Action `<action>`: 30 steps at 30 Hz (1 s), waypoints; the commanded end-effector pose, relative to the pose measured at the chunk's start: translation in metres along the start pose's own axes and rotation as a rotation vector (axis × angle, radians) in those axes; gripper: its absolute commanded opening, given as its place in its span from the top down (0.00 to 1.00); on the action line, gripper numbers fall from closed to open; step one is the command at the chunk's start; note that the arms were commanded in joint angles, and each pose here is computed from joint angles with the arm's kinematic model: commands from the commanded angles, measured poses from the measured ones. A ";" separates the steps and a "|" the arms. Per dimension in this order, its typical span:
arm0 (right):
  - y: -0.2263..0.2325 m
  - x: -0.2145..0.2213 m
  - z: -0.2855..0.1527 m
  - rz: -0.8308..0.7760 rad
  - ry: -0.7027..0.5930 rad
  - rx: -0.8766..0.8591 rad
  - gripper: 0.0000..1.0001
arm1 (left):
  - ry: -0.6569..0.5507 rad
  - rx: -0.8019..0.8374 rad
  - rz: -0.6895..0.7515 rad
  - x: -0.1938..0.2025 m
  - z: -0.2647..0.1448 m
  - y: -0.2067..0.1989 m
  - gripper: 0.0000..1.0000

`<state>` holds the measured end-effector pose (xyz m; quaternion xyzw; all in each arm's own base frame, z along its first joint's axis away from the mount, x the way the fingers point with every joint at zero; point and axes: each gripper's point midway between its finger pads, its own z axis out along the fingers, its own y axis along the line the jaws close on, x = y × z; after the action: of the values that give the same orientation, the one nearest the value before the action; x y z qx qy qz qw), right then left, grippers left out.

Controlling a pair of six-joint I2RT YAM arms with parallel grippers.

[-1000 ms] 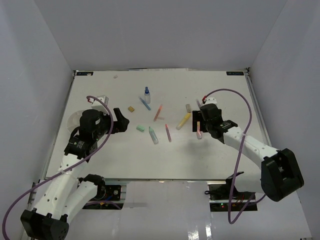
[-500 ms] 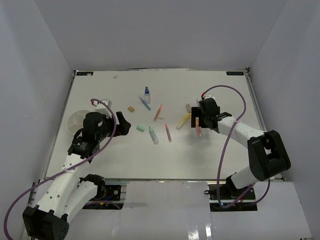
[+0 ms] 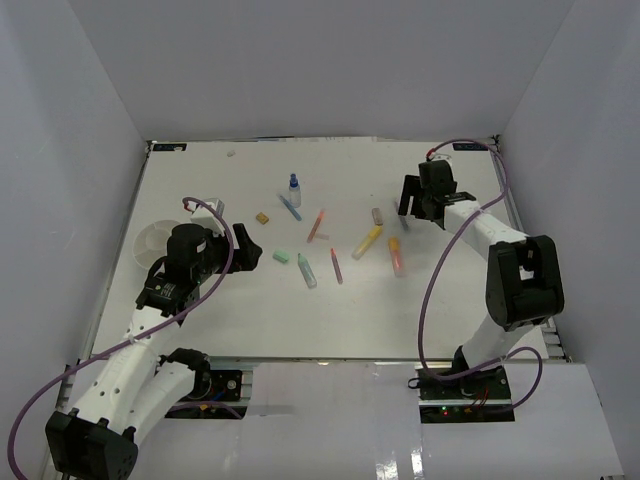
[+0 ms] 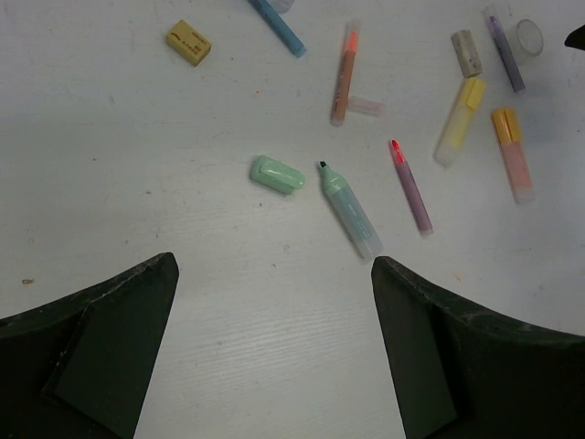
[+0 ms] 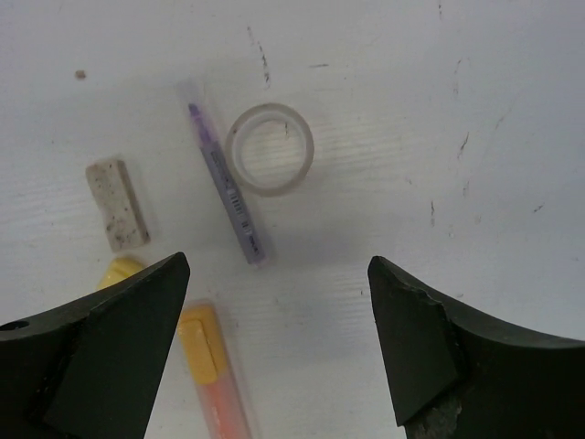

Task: Sort the stationery into containers
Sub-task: Pick up the stationery from the center of the board.

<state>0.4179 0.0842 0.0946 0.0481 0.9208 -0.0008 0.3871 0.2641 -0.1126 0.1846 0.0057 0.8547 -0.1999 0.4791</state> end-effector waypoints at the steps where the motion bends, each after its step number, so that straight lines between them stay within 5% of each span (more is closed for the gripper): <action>1: -0.002 -0.037 0.009 0.043 -0.065 0.003 0.15 | -0.019 0.025 0.014 -0.004 -0.001 -0.005 0.02; 25: -0.022 -0.013 0.098 0.062 0.073 0.066 0.47 | -0.022 0.038 0.016 -0.004 -0.002 -0.007 0.02; 30: -0.023 -0.010 0.096 0.055 0.077 0.069 0.76 | -0.025 0.034 0.004 -0.005 -0.003 -0.007 0.02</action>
<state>0.4819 0.0578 0.0248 0.0821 0.9384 -0.0227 0.3349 0.2633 -0.1134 0.1846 0.0084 0.8543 -0.2021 0.4789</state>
